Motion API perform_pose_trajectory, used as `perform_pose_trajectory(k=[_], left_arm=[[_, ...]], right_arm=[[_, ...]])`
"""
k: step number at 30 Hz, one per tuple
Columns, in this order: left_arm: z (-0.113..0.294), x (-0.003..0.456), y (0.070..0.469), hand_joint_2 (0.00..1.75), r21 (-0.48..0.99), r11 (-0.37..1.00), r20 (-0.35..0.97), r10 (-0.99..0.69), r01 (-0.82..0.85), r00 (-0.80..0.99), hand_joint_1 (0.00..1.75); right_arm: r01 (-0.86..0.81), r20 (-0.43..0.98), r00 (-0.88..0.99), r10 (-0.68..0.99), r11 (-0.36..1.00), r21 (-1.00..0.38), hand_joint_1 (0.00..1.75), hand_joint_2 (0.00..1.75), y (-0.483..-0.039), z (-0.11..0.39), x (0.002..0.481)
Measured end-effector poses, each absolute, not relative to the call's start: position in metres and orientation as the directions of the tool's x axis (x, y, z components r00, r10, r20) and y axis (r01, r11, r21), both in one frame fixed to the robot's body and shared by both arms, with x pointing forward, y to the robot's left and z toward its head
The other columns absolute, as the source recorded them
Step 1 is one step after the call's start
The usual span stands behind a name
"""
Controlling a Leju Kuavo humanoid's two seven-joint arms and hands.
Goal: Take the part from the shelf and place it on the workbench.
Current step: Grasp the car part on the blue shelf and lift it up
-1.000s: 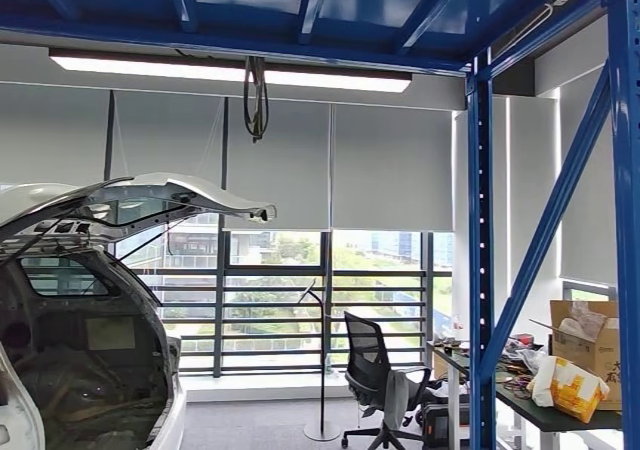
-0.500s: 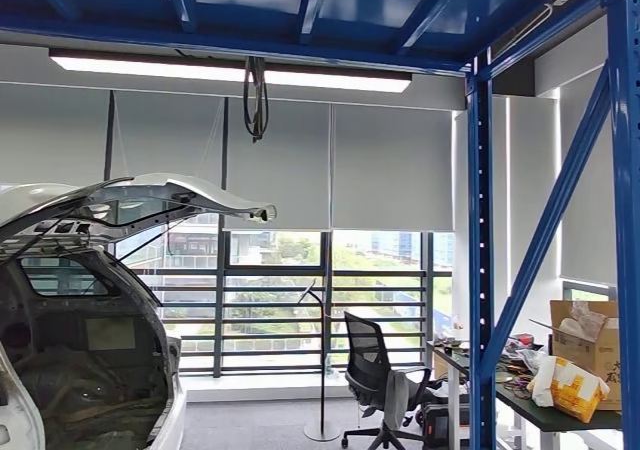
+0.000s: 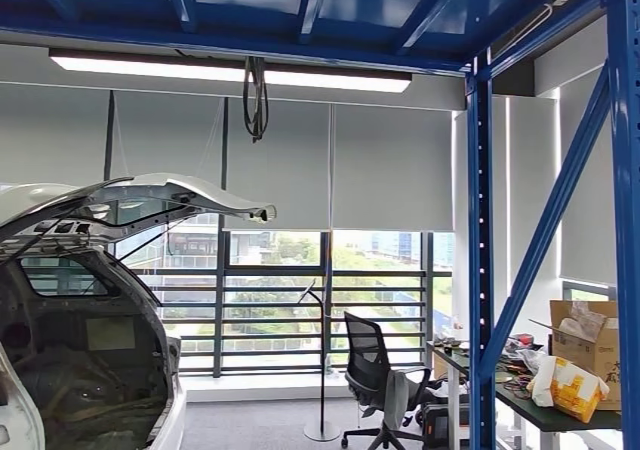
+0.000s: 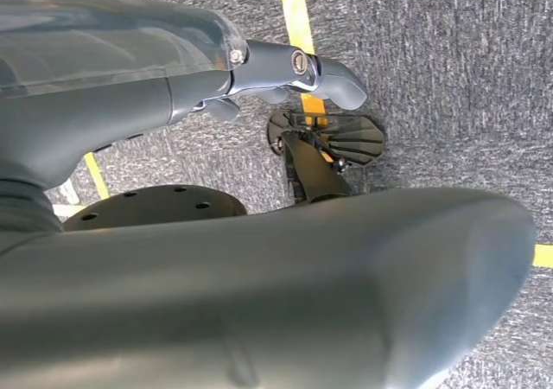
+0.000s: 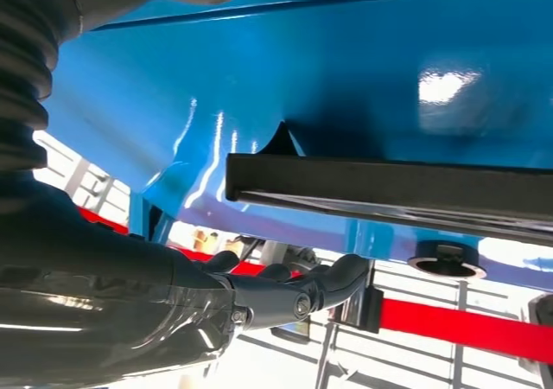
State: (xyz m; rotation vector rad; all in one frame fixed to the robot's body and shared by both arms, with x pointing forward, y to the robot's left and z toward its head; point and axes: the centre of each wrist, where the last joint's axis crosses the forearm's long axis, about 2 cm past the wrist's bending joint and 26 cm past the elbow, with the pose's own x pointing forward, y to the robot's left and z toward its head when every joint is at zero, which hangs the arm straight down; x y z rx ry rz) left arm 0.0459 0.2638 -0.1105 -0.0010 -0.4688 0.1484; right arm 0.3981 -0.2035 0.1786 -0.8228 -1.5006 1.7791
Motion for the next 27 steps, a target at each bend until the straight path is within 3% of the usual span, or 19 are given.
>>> perform_pose_trajectory(k=[27], left_arm=[[-0.111, 0.044, 0.264, 0.00, -0.038, 0.988, 0.447, 0.152, -0.151, 0.882, 0.00]], right_arm=[[-0.062, -0.073, -0.571, 0.818, -0.131, -0.989, 0.00, 1.75, -0.175, 0.186, 0.415]])
